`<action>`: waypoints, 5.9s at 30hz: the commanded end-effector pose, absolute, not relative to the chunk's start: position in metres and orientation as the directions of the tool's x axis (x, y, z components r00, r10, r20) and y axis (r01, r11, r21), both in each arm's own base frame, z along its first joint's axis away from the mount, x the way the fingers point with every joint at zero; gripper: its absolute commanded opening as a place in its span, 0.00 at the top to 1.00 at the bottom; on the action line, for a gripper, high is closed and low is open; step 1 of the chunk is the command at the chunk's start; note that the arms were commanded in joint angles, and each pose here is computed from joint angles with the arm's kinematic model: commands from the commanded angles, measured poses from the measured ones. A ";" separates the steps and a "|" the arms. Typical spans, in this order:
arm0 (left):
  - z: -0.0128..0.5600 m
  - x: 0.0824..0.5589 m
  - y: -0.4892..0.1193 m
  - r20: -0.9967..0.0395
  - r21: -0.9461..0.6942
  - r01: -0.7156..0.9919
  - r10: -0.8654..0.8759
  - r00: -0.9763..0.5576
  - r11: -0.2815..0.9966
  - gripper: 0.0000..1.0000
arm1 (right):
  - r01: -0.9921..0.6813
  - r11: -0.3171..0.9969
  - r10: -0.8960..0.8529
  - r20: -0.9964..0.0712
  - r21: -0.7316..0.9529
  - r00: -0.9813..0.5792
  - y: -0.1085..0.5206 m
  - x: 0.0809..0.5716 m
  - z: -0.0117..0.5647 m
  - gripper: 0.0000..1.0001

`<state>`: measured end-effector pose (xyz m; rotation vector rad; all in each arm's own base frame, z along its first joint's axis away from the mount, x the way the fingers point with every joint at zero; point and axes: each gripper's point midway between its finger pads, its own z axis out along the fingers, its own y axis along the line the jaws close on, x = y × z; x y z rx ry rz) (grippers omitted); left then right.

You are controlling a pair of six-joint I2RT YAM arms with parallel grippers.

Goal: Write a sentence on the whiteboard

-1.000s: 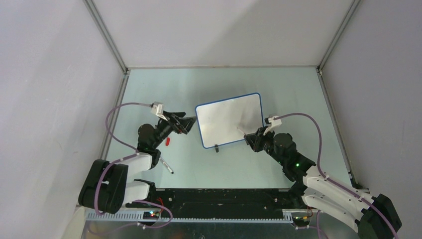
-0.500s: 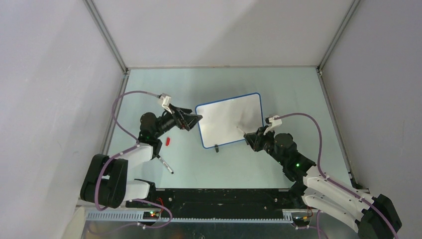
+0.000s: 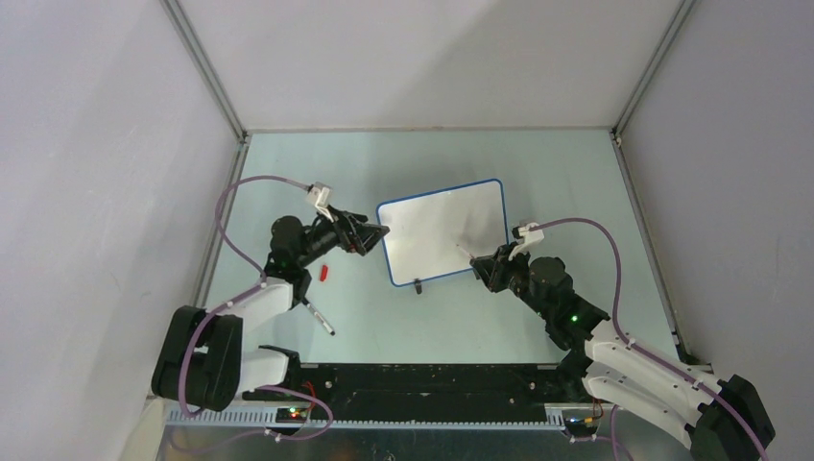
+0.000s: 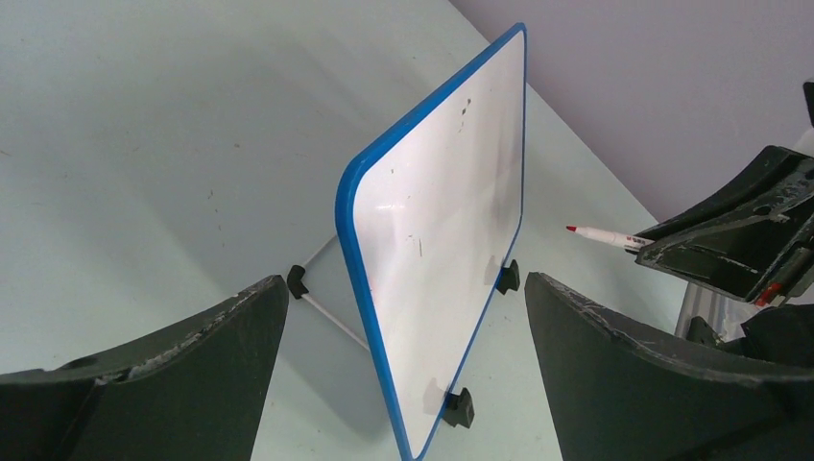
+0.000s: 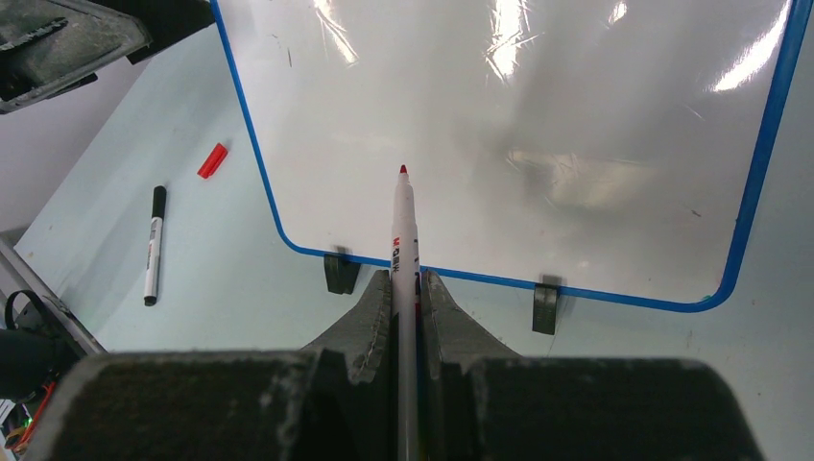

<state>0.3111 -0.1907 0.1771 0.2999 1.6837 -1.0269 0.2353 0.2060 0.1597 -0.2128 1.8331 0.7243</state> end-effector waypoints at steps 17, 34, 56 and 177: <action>0.181 0.338 -0.212 -0.859 -0.512 0.691 -0.288 -0.424 0.510 0.01 | -0.518 0.771 0.218 -0.918 0.371 -0.332 0.214 0.240 0.192 1.00; 0.184 0.331 -0.220 -0.856 -0.516 0.738 -0.288 -0.429 0.435 0.02 | -0.583 0.700 0.218 -0.901 0.412 -0.376 0.256 0.259 0.230 1.00; 0.186 0.336 -0.221 -0.849 -0.528 0.728 -0.281 -0.448 0.437 0.55 | -0.587 0.736 0.166 -0.930 0.338 -0.327 0.276 0.279 0.243 1.00; 0.170 0.349 -0.210 -0.841 -0.534 0.648 -0.263 -0.472 0.544 0.68 | -0.591 0.759 0.148 -0.956 0.273 -0.252 0.273 0.264 0.223 1.00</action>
